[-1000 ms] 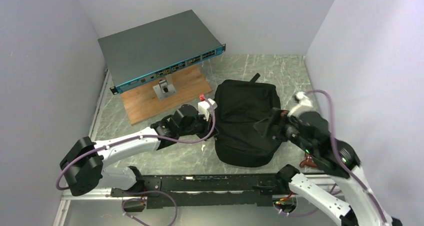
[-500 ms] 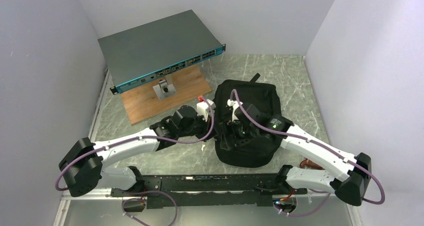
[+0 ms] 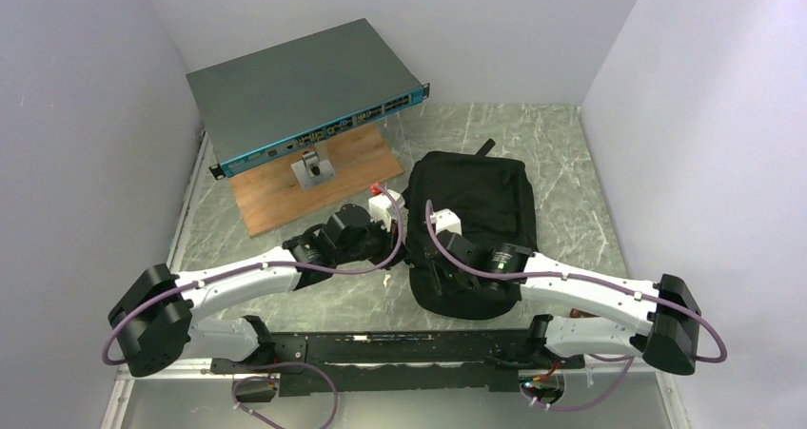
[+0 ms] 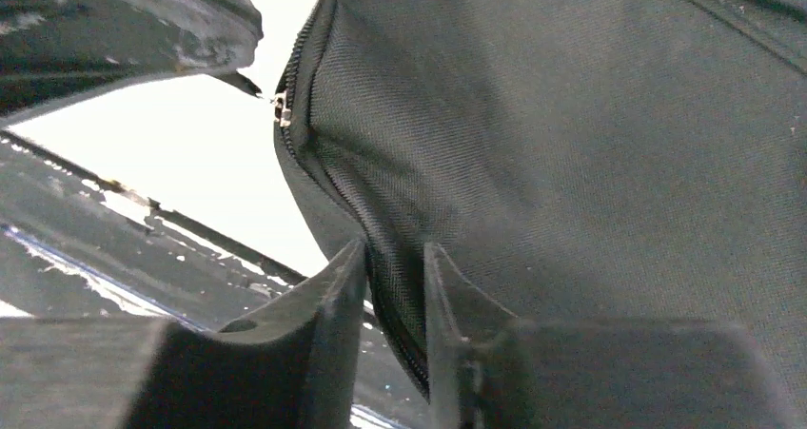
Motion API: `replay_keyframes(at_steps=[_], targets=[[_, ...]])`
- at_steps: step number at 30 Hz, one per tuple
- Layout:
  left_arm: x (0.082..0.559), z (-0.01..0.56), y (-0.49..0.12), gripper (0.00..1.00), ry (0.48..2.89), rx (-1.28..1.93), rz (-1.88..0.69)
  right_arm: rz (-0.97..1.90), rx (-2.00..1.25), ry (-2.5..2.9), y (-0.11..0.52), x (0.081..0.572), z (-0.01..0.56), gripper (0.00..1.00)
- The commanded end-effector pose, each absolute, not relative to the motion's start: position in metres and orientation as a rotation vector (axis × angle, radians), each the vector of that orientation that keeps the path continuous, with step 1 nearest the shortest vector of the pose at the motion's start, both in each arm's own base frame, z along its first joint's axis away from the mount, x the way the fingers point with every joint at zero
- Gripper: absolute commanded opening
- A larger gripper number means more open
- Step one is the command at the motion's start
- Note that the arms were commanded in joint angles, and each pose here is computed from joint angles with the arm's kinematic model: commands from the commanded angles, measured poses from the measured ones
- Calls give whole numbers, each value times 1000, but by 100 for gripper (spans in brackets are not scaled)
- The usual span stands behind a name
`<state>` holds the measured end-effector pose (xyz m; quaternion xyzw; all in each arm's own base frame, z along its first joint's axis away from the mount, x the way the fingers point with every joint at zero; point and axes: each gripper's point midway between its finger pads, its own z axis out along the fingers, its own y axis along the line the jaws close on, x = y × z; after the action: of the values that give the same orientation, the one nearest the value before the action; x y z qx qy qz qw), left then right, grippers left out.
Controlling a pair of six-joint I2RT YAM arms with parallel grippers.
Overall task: Pack the student bag
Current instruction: Zip the student bag at the center of the board.
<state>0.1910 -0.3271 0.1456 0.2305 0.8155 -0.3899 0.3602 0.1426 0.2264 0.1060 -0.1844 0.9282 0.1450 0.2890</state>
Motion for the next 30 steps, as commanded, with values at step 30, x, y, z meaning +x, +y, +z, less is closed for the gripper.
replay_keyframes(at_steps=[30], targets=[[327, 125, -283, 0, 2241, 381, -455, 700, -184, 2523, 203, 96, 124, 0]])
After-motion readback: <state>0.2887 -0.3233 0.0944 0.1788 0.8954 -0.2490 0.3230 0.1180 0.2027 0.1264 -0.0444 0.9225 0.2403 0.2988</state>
